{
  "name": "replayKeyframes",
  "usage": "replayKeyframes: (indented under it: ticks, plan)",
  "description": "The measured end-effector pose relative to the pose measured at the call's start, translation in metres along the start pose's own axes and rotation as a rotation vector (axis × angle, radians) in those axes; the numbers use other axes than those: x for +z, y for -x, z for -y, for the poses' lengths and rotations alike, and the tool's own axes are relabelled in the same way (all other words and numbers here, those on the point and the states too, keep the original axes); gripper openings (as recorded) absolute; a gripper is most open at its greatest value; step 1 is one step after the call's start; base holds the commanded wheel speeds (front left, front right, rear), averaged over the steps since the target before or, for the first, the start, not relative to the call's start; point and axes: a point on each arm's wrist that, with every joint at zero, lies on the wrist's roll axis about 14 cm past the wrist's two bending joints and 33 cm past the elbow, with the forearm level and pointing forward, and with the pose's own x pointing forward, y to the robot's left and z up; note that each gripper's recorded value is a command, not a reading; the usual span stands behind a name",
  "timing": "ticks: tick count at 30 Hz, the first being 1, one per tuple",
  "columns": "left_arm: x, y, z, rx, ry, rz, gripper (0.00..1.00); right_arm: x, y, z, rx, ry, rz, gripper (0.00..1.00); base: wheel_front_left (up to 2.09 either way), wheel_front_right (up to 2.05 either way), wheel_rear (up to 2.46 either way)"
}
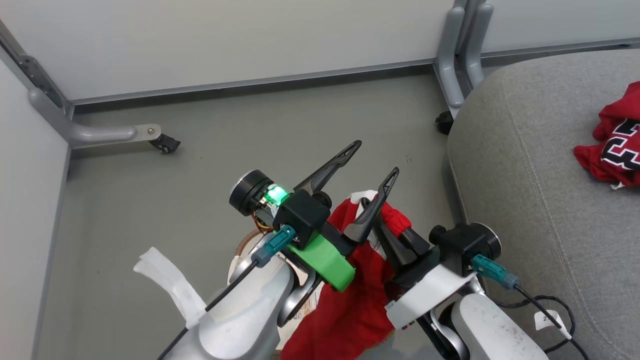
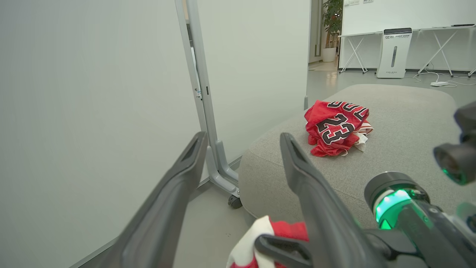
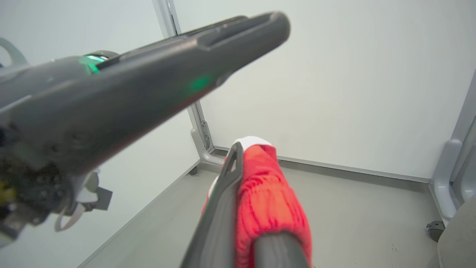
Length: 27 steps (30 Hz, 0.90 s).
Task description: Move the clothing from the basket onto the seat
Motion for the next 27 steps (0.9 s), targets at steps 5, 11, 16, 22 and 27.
replayKeyframes:
  ticks: [5,11,16,22,27]
  plan:
    - [0.0,-0.001,0.001,-0.005,-0.001,0.001,1.0,0.002,0.002,0.004,-0.013,0.004,0.004,0.0,0.0,0.0,0.0]
    - [-0.001,-0.006,0.007,-0.025,0.007,0.002,1.0,0.009,0.007,0.019,-0.059,0.035,0.02,0.0,0.0,0.0,0.0]
    - [-0.005,-0.012,0.014,-0.05,0.019,0.001,1.0,0.018,0.015,0.041,-0.127,0.068,0.039,0.0,0.0,0.0,0.0]
    - [-0.011,-0.022,0.027,-0.098,0.039,-0.003,1.0,0.033,0.032,0.071,-0.225,0.114,0.071,0.0,0.0,0.0,0.0]
    - [-0.018,-0.032,0.042,-0.152,0.056,-0.008,1.0,0.048,0.049,0.094,-0.31,0.151,0.101,0.0,0.0,0.0,0.0]
